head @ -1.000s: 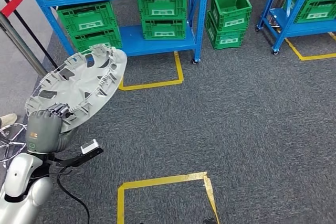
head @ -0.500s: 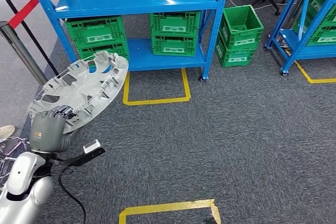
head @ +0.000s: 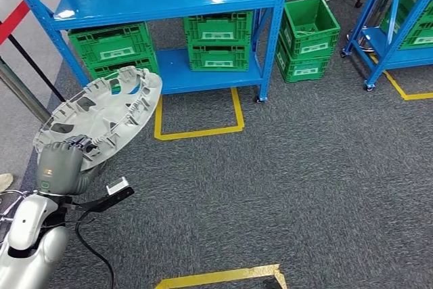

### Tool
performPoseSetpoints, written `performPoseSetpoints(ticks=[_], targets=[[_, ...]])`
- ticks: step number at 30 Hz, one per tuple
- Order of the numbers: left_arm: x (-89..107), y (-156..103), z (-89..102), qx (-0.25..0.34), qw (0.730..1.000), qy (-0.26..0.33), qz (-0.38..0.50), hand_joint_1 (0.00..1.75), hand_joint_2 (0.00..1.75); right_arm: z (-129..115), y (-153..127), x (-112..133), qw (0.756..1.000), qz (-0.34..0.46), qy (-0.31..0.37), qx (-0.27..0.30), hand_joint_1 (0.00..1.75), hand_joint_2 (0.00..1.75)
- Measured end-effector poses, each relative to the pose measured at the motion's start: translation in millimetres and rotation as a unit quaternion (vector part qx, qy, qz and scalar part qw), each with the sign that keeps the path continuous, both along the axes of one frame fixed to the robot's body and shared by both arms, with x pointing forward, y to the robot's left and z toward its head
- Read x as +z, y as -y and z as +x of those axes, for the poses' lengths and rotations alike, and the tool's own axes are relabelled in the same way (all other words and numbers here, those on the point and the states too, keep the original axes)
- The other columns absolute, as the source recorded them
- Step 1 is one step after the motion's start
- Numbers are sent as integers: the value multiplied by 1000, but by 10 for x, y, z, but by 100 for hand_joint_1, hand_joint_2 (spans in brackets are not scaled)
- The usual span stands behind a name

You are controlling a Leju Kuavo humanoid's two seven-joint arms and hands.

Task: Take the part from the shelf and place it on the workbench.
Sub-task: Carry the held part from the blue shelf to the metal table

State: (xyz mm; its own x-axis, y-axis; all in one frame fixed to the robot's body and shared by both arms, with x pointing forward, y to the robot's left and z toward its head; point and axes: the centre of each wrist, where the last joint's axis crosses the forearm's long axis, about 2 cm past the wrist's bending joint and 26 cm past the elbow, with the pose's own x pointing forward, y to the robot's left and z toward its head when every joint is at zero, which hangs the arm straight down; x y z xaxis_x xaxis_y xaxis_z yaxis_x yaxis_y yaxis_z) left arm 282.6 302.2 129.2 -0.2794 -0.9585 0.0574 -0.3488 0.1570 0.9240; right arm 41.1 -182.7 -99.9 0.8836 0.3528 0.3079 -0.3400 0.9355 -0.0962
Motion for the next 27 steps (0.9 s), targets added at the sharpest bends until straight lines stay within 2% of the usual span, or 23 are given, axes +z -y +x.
performPoseSetpoints(ticks=[27], targets=[[19,-18,25,15,1000,-9,4,175,175,35,6,4,1000,-6,8,-1,0,0]])
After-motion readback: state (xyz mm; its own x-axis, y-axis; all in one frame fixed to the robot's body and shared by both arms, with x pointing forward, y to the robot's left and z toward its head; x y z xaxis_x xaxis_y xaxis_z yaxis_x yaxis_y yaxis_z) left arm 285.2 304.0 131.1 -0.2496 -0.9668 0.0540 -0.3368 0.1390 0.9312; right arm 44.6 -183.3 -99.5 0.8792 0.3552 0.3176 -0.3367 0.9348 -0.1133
